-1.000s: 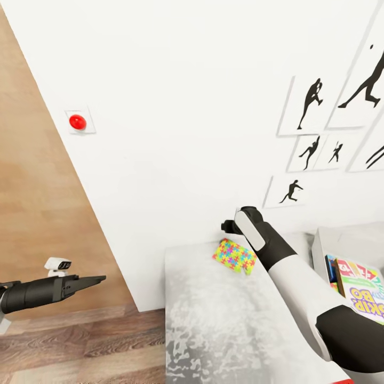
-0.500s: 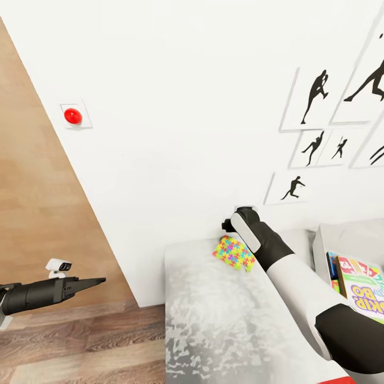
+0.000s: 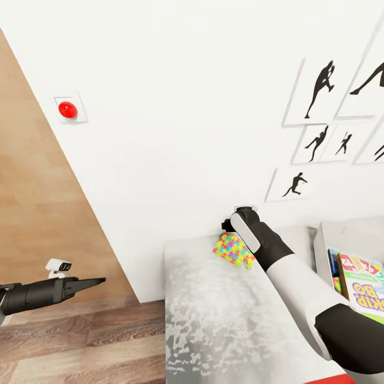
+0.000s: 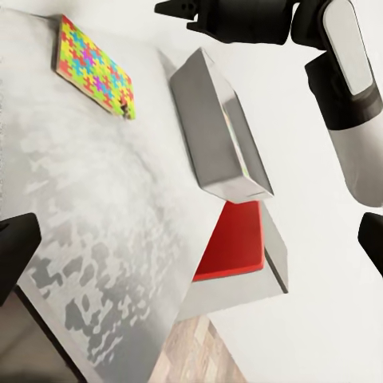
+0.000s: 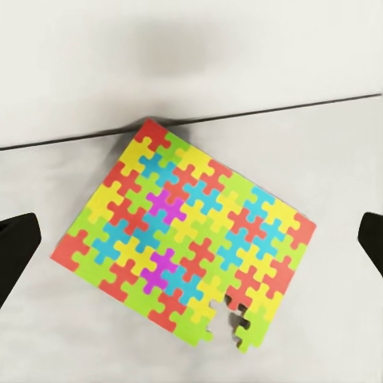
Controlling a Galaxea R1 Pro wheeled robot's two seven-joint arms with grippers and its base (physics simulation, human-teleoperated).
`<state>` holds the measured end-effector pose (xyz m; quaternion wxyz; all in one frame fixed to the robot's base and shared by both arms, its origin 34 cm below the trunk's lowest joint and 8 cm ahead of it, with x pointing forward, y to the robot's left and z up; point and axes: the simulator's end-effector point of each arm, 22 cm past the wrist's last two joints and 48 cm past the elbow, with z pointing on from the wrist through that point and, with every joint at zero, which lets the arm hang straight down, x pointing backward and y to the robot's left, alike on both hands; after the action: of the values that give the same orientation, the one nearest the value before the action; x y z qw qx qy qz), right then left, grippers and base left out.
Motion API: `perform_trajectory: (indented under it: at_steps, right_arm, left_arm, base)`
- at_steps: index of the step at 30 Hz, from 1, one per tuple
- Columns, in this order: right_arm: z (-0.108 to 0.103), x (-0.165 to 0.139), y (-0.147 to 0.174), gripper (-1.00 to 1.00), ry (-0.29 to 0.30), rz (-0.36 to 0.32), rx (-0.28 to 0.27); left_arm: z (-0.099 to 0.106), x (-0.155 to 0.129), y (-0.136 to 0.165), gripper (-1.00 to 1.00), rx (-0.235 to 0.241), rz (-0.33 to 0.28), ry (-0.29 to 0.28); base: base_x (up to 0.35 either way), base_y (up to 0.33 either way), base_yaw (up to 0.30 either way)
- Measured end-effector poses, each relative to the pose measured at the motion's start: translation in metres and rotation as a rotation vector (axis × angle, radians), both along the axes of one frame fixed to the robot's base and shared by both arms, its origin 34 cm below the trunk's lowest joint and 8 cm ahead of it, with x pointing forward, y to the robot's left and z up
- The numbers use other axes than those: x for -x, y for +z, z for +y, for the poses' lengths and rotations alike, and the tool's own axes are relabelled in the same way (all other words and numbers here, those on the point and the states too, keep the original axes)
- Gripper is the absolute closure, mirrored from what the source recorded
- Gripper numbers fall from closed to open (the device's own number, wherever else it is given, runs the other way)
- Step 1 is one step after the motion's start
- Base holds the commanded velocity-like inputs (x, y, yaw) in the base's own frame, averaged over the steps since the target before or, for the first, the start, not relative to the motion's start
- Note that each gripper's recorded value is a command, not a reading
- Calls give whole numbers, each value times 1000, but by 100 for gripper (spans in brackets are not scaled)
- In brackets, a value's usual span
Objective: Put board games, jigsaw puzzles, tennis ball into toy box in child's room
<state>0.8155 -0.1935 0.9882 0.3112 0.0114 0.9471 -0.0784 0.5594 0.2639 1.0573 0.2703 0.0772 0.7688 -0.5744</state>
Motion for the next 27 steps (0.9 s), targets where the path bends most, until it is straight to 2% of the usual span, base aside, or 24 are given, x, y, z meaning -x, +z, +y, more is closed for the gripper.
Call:
perform_trajectory:
  at_steps: [27]
  right_arm:
    - [0, -6, -22, -100, -1, 27, -1]
  left_arm:
    - [0, -2, -21, -100, 1, 47, 1]
  base:
    - [0, 0, 0]
